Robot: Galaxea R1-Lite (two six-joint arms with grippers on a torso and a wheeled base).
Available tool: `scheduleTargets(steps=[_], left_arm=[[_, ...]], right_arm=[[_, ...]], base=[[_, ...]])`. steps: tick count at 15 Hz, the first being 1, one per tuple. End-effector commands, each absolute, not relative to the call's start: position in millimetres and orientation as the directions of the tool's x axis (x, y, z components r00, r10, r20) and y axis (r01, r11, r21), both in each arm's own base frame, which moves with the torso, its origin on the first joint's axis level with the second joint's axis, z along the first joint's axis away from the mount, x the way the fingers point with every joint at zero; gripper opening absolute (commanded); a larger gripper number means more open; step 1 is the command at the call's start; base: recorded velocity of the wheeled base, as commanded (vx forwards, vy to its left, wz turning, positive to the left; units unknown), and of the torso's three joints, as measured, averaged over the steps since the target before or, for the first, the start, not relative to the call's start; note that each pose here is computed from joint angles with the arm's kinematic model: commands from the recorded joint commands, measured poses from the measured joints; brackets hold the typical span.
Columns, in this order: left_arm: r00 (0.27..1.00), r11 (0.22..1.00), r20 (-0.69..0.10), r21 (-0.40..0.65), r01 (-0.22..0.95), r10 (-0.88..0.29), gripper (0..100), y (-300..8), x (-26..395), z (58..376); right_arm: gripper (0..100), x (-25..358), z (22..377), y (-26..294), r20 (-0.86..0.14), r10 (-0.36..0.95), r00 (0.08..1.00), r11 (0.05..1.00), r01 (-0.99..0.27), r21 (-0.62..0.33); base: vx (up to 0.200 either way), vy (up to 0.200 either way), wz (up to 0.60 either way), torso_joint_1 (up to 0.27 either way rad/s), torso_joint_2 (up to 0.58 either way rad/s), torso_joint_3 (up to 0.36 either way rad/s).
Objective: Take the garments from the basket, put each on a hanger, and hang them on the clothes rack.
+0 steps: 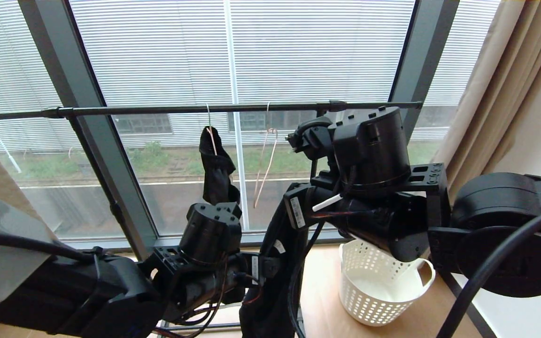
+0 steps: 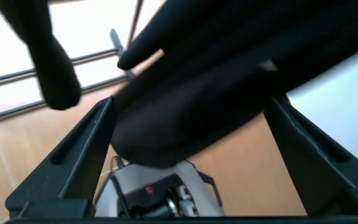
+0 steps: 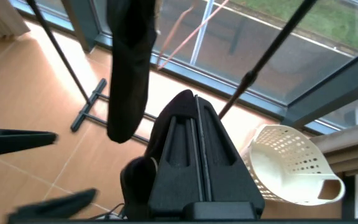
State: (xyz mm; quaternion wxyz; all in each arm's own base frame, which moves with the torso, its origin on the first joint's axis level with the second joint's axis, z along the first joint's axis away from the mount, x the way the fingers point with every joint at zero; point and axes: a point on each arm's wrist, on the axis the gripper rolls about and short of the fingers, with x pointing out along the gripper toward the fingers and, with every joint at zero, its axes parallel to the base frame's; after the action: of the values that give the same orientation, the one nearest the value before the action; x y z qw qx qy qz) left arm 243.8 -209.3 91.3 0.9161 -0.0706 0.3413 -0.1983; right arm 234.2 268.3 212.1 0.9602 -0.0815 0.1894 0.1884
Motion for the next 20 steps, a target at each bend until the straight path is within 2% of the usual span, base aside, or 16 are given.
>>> scheduleTargets(steps=[1, 9, 16, 17, 20], left_arm=[[0.687, 0.938, -0.639, -0.218, 0.269, -0.345, 100, -218, 259, 66], [0.69, 0.959, -0.666, -0.187, 0.215, -0.285, 100, -211, 277, 48], [0.689, 0.963, -0.673, -0.181, 0.198, -0.268, 100, -204, 276, 48], [0.692, 0.963, -0.67, -0.183, 0.199, -0.27, 0, -204, 276, 49], [0.713, 0.962, -0.646, -0.19, 0.196, -0.273, 0, -200, 272, 62]], right_arm=[[0, 230, 219, 264, -0.379, 0.334, 0.863, 0.917, -0.39, -0.08], [0, 226, 226, 261, -0.359, 0.323, 0.876, 0.924, -0.374, -0.079], [0, 231, 232, 251, -0.346, 0.302, 0.888, 0.935, -0.346, -0.072], [0, 235, 232, 247, -0.346, 0.288, 0.893, 0.94, -0.332, -0.074], [0, 246, 232, 236, -0.346, 0.248, 0.905, 0.953, -0.292, -0.079]], base=[[0.0, 0.0, 0.0, 0.0, 0.0, 0.0], [0.0, 0.0, 0.0, 0.0, 0.0, 0.0], [0.0, 0.0, 0.0, 0.0, 0.0, 0.0], [0.0, 0.0, 0.0, 0.0, 0.0, 0.0], [0.0, 0.0, 0.0, 0.0, 0.0, 0.0]])
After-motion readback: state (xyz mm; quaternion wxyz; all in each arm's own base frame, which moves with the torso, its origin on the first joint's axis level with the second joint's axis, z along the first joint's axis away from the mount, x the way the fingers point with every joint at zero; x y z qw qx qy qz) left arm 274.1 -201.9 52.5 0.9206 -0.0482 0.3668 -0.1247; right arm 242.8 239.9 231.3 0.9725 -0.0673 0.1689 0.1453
